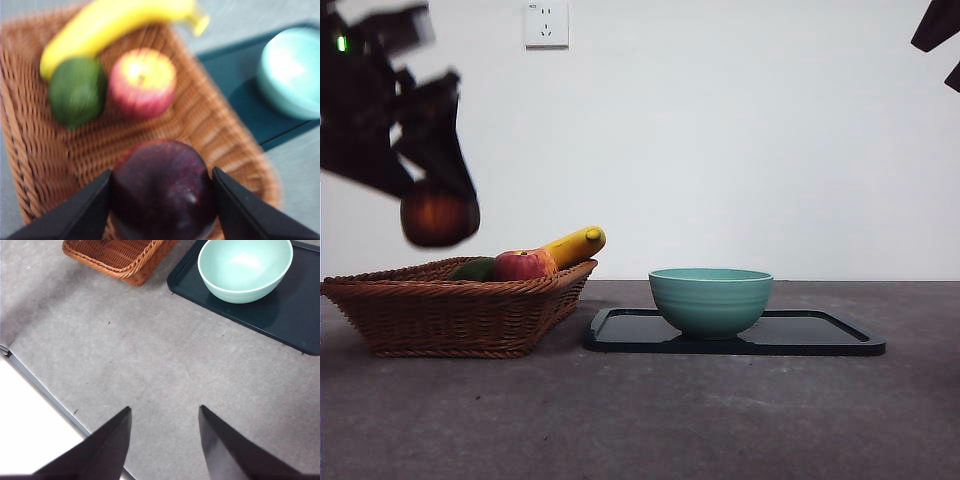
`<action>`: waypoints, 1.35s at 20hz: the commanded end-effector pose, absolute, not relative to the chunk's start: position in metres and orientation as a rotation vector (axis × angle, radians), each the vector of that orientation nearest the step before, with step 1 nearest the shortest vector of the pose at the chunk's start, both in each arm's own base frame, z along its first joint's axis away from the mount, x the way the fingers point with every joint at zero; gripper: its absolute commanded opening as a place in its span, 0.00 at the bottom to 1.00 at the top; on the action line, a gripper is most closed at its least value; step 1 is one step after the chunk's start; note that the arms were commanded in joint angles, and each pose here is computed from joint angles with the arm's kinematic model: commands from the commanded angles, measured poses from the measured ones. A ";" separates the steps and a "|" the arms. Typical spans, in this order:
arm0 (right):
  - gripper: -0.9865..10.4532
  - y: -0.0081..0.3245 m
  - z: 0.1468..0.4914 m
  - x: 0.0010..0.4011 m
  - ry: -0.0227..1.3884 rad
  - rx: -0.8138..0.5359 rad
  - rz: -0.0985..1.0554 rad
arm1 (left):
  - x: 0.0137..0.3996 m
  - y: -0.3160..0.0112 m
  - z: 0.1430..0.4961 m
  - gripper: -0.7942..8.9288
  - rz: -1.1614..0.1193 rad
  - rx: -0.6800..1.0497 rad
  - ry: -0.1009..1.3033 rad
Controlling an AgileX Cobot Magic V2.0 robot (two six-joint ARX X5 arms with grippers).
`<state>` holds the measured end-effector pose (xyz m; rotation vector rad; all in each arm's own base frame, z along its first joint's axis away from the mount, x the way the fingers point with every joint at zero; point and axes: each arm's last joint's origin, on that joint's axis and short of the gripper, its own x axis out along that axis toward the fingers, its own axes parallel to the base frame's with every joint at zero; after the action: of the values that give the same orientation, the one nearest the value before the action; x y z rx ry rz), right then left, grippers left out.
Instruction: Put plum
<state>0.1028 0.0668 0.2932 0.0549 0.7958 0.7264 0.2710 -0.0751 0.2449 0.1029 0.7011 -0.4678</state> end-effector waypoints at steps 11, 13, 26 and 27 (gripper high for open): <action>0.27 0.068 0.295 0.104 0.792 0.069 0.730 | 0.311 -0.084 0.194 0.31 -0.475 0.139 0.733; 0.27 0.068 0.295 0.104 0.792 0.069 0.730 | 0.311 -0.083 0.194 0.31 -0.477 0.151 0.732; 0.27 0.069 0.296 0.103 0.798 0.083 0.750 | 0.310 -0.083 0.184 0.38 -0.479 0.155 0.797; 0.27 0.069 0.296 0.103 0.798 0.084 0.750 | 0.309 -0.082 0.184 0.39 -0.479 0.154 0.802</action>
<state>0.1024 0.0673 0.2933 0.0743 0.8040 0.7444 0.3066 -0.0818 0.1880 0.1469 0.7863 -0.4768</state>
